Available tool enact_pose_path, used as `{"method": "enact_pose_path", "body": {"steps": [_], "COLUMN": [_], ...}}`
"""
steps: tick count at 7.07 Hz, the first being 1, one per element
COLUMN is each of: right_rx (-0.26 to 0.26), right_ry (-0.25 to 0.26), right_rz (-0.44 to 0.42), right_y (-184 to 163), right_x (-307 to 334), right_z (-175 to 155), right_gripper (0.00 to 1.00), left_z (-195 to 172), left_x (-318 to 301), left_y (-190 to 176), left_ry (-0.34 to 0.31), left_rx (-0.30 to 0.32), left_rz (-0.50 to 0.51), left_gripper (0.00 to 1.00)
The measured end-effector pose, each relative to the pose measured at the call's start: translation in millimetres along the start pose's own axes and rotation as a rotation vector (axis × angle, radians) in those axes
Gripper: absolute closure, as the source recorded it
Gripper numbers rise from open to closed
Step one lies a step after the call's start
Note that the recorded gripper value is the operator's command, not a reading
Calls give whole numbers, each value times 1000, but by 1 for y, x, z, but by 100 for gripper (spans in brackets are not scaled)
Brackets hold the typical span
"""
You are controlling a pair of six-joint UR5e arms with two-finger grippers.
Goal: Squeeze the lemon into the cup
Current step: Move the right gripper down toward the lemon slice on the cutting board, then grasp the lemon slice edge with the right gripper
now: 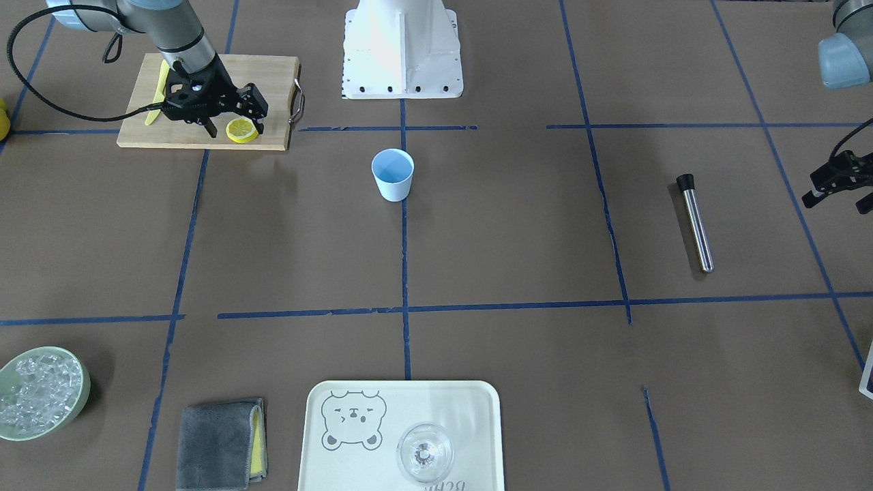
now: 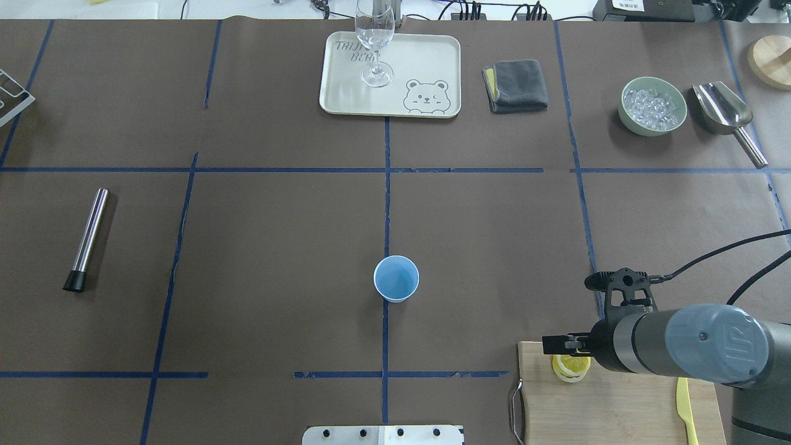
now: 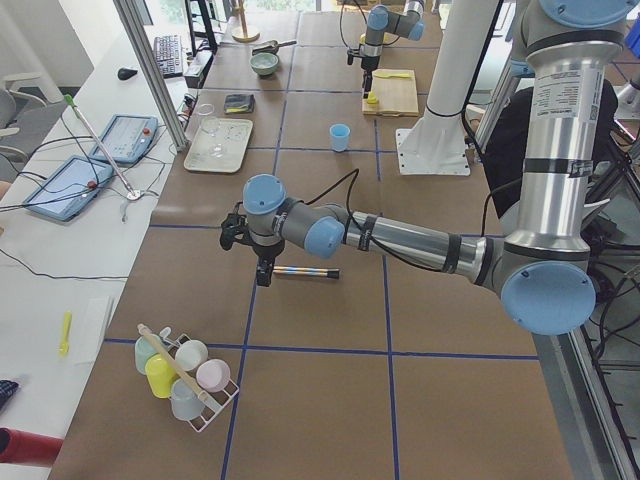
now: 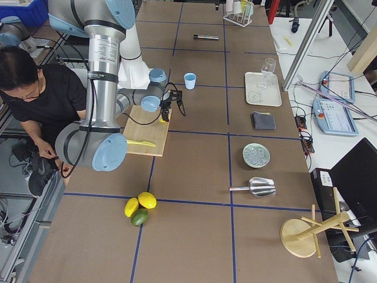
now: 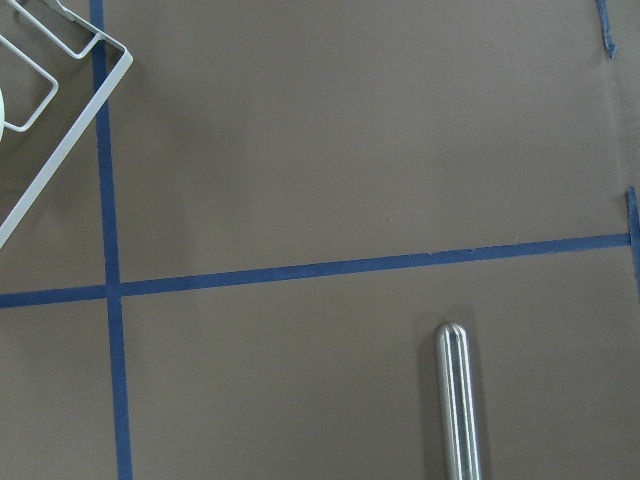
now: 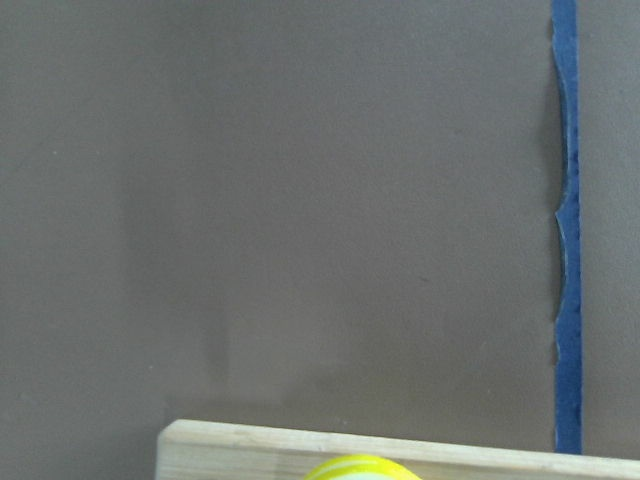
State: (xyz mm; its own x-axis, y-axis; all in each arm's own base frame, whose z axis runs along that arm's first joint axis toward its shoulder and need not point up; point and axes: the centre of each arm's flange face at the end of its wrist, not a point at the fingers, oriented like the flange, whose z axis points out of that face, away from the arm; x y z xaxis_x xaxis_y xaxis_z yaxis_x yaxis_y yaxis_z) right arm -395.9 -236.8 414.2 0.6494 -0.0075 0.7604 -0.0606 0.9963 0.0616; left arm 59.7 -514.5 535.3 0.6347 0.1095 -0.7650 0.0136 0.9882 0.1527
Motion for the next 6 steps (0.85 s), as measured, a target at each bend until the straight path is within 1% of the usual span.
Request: {"method": "enact_pose_path", "body": {"steps": [3, 5, 6], "right_rx": [-19, -22, -22], "right_ry": [9, 46, 56], "right_rz": [-20, -32, -34], "right_y": [13, 20, 22], "right_x": [-3, -7, -7], "right_z": [6, 11, 12], "right_gripper": [0, 1, 3], "left_z": [0, 0, 1], "left_x": [1, 1, 0], "left_y": [1, 1, 2], "left_ry": [8, 15, 15], "left_rx": [-3, -6, -7], "left_rz": [1, 0, -1], "left_gripper": [0, 0, 0]}}
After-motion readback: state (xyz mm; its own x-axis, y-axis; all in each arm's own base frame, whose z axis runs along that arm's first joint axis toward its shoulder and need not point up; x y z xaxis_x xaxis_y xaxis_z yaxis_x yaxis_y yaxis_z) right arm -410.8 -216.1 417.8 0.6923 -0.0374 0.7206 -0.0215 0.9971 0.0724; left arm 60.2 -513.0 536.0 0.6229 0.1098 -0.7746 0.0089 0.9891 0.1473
